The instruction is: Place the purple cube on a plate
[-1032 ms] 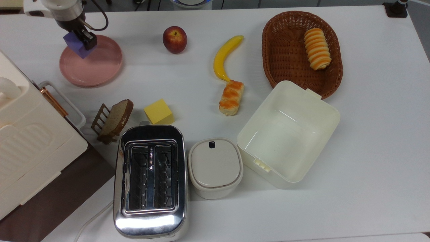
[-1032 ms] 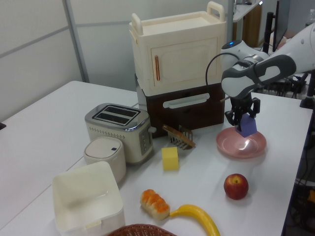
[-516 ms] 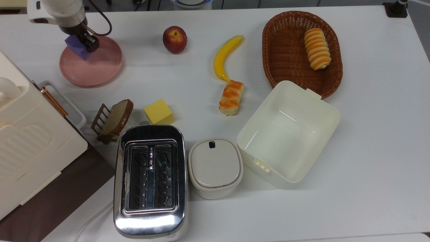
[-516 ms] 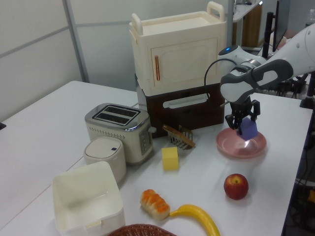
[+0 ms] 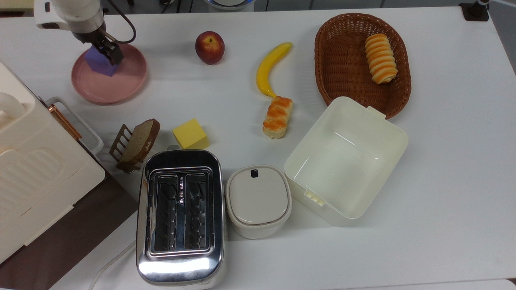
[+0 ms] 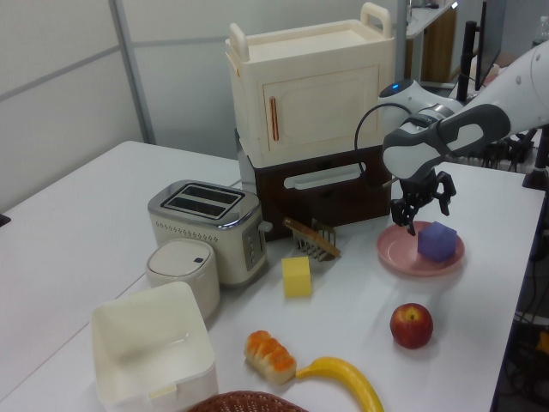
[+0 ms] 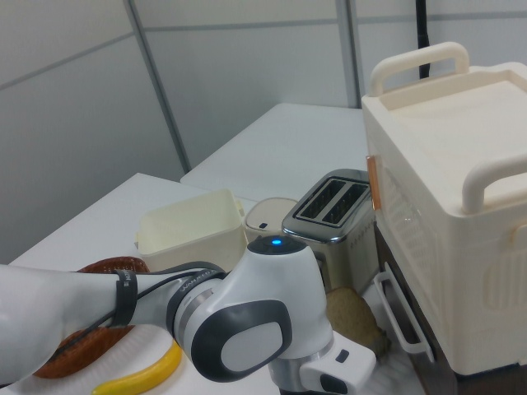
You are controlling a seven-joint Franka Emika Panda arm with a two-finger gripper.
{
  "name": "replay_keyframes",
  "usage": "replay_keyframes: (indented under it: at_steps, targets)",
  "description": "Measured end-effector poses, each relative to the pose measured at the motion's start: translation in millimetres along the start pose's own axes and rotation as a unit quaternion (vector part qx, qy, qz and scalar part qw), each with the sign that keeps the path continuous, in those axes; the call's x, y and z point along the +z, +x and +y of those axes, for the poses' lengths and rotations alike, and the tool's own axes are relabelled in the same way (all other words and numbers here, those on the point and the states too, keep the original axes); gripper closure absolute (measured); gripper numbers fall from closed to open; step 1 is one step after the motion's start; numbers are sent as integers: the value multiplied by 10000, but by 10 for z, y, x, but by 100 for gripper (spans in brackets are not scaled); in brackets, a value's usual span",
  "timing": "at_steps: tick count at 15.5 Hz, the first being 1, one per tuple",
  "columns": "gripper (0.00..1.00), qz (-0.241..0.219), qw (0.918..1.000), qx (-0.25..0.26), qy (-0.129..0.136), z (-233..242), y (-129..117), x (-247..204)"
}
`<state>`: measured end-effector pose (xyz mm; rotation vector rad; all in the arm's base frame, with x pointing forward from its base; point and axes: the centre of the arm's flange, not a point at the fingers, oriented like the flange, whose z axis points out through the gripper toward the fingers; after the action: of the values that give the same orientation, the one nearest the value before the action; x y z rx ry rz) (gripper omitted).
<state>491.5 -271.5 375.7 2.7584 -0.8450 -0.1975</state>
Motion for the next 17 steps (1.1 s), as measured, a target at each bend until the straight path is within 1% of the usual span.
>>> replay_keyframes:
  at_steps: [2, 4, 6, 8, 10, 13, 15, 17]
  targets:
    - [0, 27, 10000, -19, 3, -23, 5, -27]
    - [0, 165, 9998, -59, 22, -78, 39, -166]
    - [0, 262, 9996, -144, 1, -189, 70, -448]
    - [0, 292, 9992, -274, 15, -385, 57, -852]
    - [0, 276, 9987, -386, 181, -609, -13, -1273]
    - [0, 178, 9971, -562, 488, -886, -165, -1750]
    - [0, 158, 9950, -787, 591, -1124, -299, -2000]
    - [0, 267, 9935, -892, 660, -1231, -356, -2180]
